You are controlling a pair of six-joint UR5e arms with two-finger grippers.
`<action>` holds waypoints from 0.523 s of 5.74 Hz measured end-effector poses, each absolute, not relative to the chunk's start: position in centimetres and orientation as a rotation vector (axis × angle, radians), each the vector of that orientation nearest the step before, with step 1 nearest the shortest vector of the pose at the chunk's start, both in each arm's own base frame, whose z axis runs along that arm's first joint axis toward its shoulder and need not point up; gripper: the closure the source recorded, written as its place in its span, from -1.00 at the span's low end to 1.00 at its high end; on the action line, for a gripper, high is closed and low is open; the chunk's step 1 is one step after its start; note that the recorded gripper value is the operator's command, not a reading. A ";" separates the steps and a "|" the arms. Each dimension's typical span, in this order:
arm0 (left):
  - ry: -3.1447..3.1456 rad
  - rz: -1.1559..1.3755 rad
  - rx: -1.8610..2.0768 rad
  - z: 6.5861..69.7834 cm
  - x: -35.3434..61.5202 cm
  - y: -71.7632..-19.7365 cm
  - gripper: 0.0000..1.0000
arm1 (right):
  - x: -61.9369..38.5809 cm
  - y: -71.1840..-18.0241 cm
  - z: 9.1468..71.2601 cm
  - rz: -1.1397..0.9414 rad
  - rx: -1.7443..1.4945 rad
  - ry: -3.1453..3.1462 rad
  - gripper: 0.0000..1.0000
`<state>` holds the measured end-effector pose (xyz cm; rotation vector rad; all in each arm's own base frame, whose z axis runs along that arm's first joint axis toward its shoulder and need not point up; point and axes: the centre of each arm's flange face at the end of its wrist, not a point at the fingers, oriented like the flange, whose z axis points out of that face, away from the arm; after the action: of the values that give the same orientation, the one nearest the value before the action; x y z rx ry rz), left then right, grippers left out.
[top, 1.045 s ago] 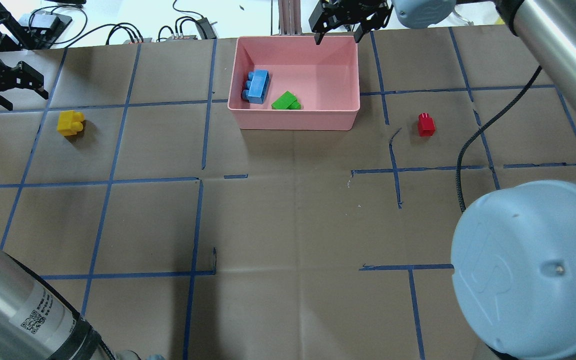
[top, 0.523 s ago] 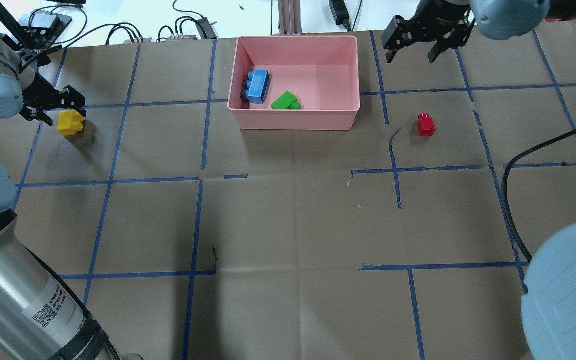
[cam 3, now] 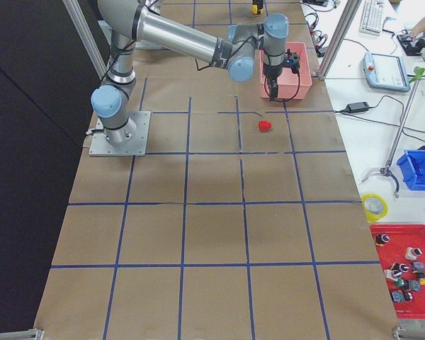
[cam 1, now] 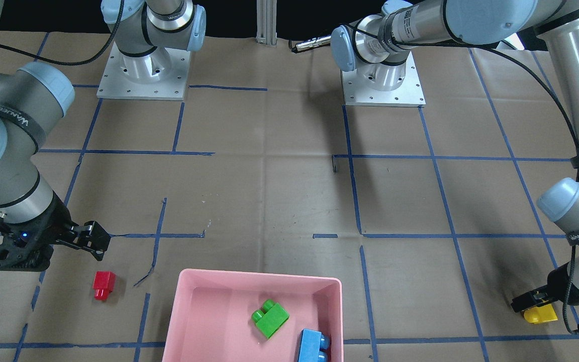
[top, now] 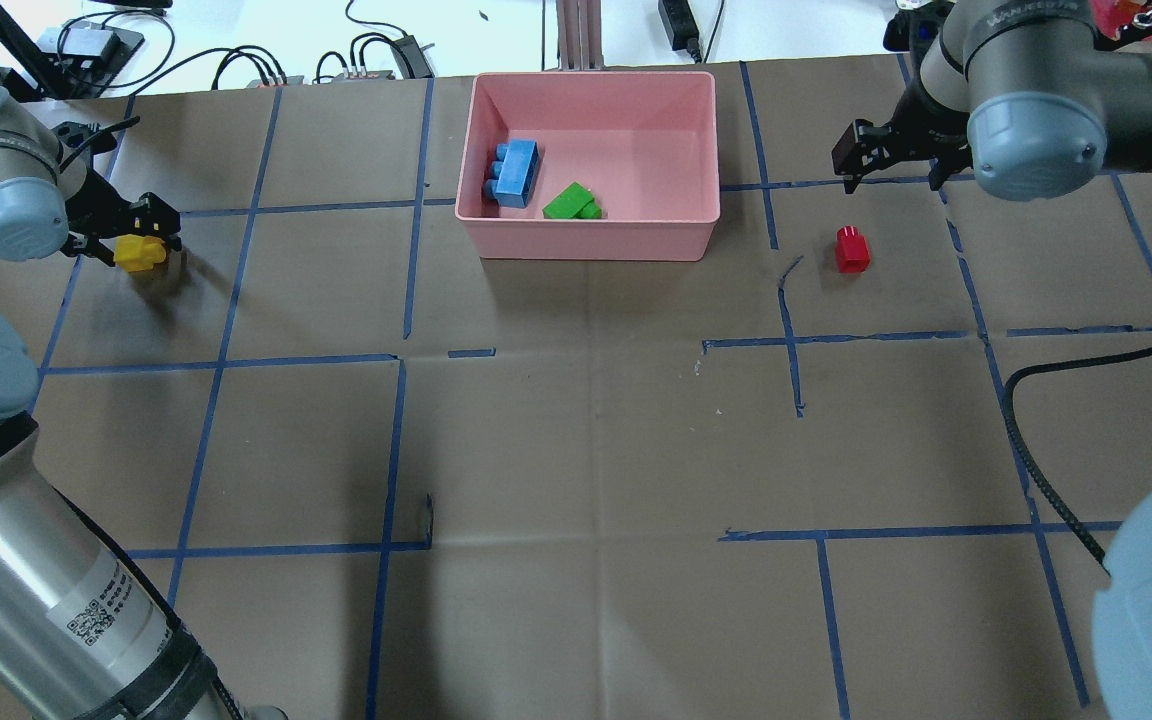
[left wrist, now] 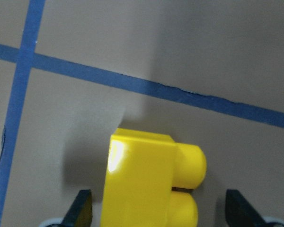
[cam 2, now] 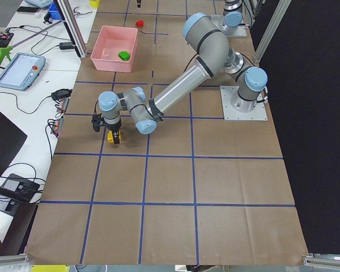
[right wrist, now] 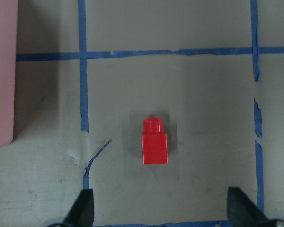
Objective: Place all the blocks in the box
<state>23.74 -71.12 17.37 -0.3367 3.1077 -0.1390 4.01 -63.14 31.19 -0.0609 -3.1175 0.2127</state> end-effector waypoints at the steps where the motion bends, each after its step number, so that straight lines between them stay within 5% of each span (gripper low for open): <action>1: 3.105 -0.149 -0.313 17.5 24.0 -71.4 -0.89 | 4.0 -62.8 28.3 0.185 -0.100 -3.119 -0.98; 3: 3.094 -0.191 -0.281 17.4 24.3 -71.8 -0.34 | 4.0 -63.0 22.6 0.160 -0.103 -3.121 -0.98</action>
<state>24.30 -71.78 17.40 -0.2807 3.0937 -0.1912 3.95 -62.96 22.63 -0.1030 -3.1209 0.1598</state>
